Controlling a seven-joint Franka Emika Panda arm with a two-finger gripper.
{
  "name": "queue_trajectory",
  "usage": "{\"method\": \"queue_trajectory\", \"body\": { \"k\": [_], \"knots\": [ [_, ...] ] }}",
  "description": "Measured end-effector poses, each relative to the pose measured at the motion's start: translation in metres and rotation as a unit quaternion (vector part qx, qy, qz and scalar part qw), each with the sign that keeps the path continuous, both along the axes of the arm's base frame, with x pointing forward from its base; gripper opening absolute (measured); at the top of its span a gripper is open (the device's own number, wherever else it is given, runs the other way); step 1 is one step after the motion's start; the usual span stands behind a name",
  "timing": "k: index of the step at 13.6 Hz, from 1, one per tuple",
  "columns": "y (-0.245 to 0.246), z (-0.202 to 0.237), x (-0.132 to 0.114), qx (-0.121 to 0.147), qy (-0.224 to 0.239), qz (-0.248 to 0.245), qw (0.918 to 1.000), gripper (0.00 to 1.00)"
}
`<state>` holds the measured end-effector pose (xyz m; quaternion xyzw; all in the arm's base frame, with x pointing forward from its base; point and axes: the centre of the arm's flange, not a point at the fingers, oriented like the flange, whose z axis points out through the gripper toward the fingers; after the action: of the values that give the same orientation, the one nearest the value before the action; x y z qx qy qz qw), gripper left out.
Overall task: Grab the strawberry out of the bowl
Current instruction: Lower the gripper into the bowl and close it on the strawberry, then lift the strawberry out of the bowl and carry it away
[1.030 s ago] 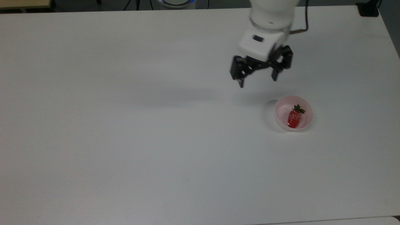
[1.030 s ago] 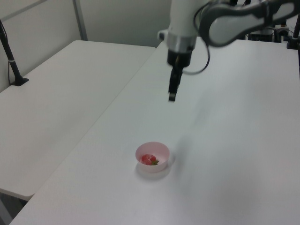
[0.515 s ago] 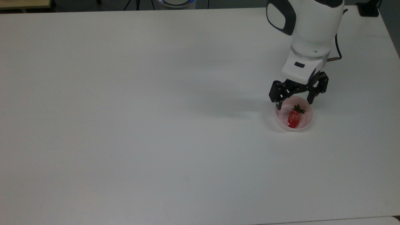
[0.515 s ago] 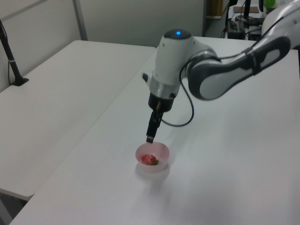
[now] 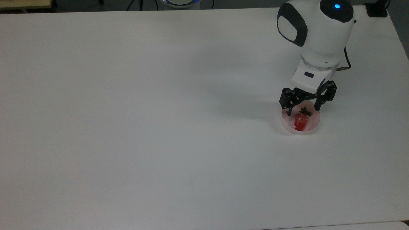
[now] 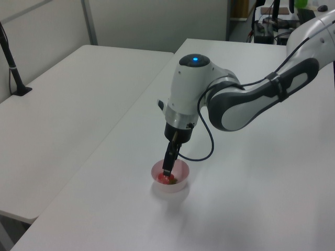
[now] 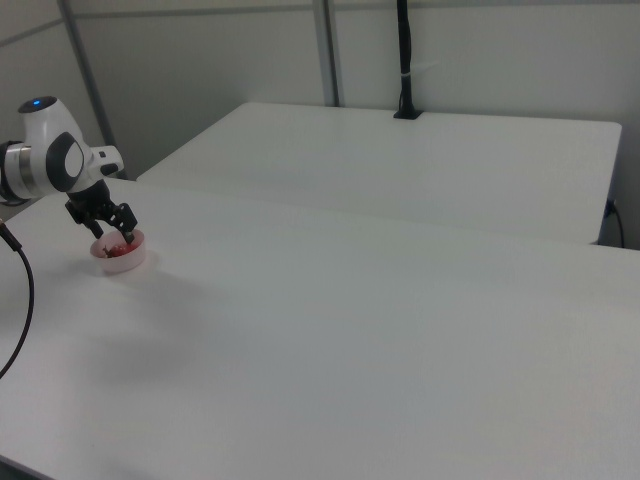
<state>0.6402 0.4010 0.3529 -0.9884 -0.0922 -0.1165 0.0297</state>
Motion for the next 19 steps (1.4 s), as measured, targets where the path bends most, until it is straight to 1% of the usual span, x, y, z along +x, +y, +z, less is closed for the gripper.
{"method": "queue_trajectory", "body": {
  "k": [1,3,4,7,11,12,13,14,15,16,19],
  "knots": [
    [0.001,-0.006,-0.001,-0.002,0.004,0.0,1.0,0.78],
    [0.001,-0.011,0.0,-0.004,0.006,0.0,1.0,0.77],
    [0.001,-0.012,-0.001,-0.005,0.007,0.0,1.0,0.73],
    [0.002,-0.021,0.0,-0.006,0.008,0.0,1.0,0.74],
    [0.003,-0.041,0.001,-0.011,0.011,0.001,0.9999,0.73],
    [0.003,-0.045,0.001,-0.012,0.012,0.002,0.9999,0.69],
    [0.003,-0.046,0.001,-0.014,0.011,0.003,0.9998,0.52],
    [0.002,-0.045,0.002,-0.013,0.01,0.003,0.9999,0.44],
    [0.002,-0.043,0.003,-0.012,0.009,0.002,0.9999,0.39],
    [0.001,-0.041,0.005,-0.011,0.007,0.001,0.9999,0.37],
    [0.0,-0.032,0.009,-0.007,-0.001,-0.001,1.0,0.37]
  ]
}}
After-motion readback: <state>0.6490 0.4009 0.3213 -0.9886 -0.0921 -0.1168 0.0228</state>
